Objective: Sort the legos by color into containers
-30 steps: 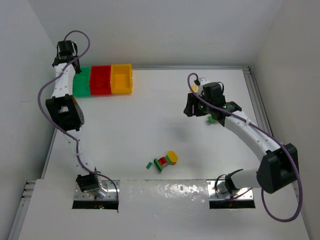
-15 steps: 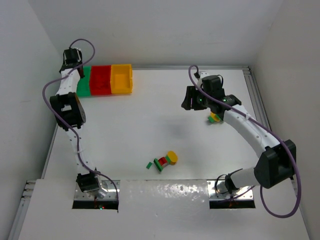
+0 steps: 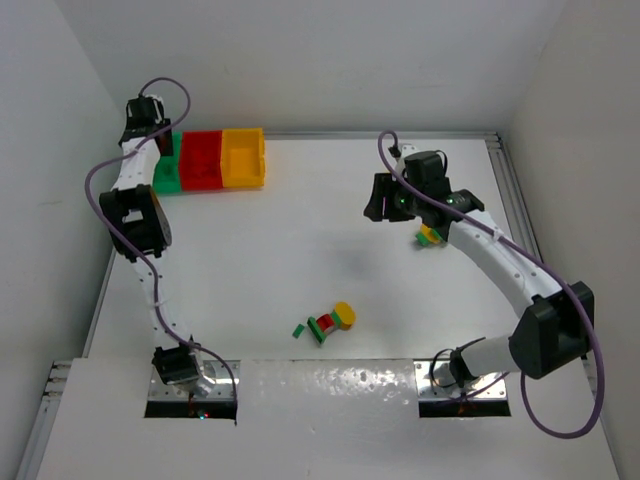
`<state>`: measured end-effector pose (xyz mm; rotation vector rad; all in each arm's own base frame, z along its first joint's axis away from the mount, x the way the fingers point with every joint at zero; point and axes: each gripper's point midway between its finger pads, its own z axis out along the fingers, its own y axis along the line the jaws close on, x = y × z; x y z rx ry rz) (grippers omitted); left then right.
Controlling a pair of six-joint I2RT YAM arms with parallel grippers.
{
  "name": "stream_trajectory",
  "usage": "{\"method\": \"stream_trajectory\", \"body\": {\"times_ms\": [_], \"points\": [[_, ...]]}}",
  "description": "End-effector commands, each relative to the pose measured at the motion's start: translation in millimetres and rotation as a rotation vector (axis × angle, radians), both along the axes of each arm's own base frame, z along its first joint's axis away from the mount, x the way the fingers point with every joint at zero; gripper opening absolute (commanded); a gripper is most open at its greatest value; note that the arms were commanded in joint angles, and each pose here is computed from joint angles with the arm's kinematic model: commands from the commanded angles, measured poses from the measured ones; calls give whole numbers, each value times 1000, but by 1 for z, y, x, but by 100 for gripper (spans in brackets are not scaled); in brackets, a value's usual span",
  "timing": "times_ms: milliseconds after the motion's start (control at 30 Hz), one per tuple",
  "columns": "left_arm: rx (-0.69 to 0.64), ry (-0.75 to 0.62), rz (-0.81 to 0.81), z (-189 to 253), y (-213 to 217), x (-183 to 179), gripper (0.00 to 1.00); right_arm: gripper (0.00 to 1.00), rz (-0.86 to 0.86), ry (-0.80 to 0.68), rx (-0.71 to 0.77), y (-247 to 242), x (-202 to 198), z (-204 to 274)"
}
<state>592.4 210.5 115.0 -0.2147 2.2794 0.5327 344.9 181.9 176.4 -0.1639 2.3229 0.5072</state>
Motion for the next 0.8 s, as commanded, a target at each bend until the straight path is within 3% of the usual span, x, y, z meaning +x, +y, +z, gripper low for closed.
{"method": "stream_trajectory", "body": {"times_ms": [0, 100, 167, 200, 367, 533, 767], "points": [[-3, -214, -28, 108, -10, 1, 54, 54, 9, -87, 28, 5, 2, 30], [-117, -235, -235, 139, -65, -8, 53, 53, 24, -86, -16, 4, -4, 26], [-203, -192, -443, 143, -130, -24, 53, 53, 20, -78, -53, -1, -9, 19], [-213, -102, -538, 128, -171, -45, 53, 52, 34, -81, -60, 2, -12, 18], [-276, 164, -790, 67, -277, -121, 51, 54, 212, -49, -172, 23, -48, -7], [-416, 231, -786, 38, -300, -161, 49, 59, 368, 35, -166, 22, -92, -44], [-423, 371, -776, 15, -304, -189, 47, 61, 394, 7, -234, 4, -104, -57]]}}
